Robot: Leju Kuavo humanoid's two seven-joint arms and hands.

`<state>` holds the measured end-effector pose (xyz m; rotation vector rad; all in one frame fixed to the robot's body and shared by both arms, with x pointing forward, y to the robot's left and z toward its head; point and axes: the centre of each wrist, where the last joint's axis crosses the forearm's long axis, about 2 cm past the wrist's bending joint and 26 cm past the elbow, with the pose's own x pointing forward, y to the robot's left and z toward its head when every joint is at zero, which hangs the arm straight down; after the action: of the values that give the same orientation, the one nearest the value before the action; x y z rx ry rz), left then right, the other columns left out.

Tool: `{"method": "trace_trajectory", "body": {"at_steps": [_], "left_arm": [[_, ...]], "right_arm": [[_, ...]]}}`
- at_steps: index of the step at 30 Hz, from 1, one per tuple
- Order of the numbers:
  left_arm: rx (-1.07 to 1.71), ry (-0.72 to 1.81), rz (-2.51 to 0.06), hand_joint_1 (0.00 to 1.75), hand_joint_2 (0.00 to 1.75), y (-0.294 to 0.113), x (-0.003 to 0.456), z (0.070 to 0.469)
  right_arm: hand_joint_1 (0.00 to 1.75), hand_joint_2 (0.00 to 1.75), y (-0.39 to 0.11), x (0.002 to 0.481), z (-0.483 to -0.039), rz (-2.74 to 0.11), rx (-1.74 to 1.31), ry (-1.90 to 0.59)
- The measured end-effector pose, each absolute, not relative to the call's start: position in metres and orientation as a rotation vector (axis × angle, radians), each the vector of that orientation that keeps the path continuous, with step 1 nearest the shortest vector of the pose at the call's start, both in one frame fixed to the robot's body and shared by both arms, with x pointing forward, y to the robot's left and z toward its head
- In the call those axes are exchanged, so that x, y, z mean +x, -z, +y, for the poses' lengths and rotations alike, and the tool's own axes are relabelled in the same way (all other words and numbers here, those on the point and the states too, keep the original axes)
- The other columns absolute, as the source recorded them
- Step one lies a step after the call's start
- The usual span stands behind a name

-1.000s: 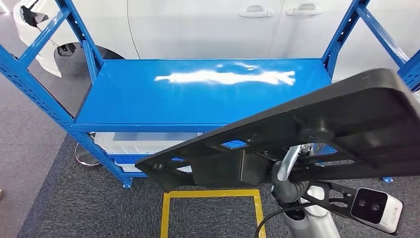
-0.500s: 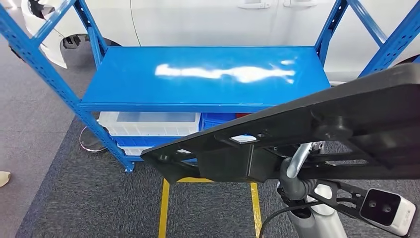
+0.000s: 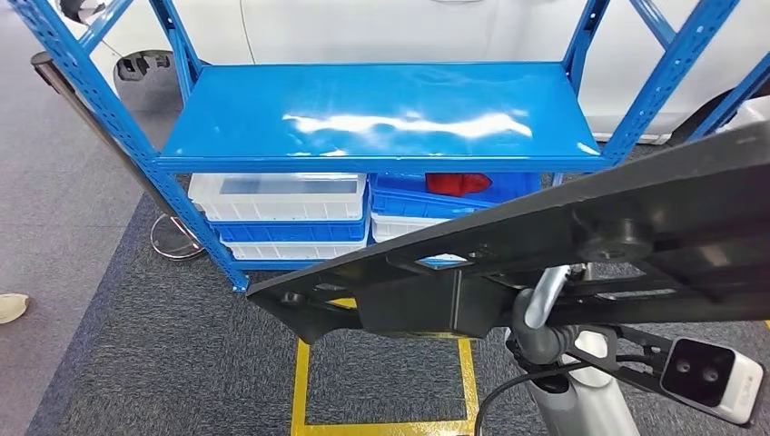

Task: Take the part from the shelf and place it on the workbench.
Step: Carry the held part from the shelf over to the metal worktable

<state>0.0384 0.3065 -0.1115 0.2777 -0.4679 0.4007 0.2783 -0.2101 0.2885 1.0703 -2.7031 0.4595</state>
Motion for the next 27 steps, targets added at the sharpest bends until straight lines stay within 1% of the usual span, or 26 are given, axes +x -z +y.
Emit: {"method": "trace_trajectory", "body": {"at_steps": [14, 27], "left_arm": [[0.270, -0.387, -0.442, 0.00, 1.75, 0.112, 0.038, 0.305], [0.274, -0.371, -0.425, 0.00, 1.75, 0.111, 0.039, 0.304]], "right_arm": [[1.75, 1.75, -0.289, 0.279, -0.201, -2.687, 1.108, -0.462], [1.75, 1.75, -0.284, 0.274, -0.220, -2.686, 1.081, -0.504]]}}
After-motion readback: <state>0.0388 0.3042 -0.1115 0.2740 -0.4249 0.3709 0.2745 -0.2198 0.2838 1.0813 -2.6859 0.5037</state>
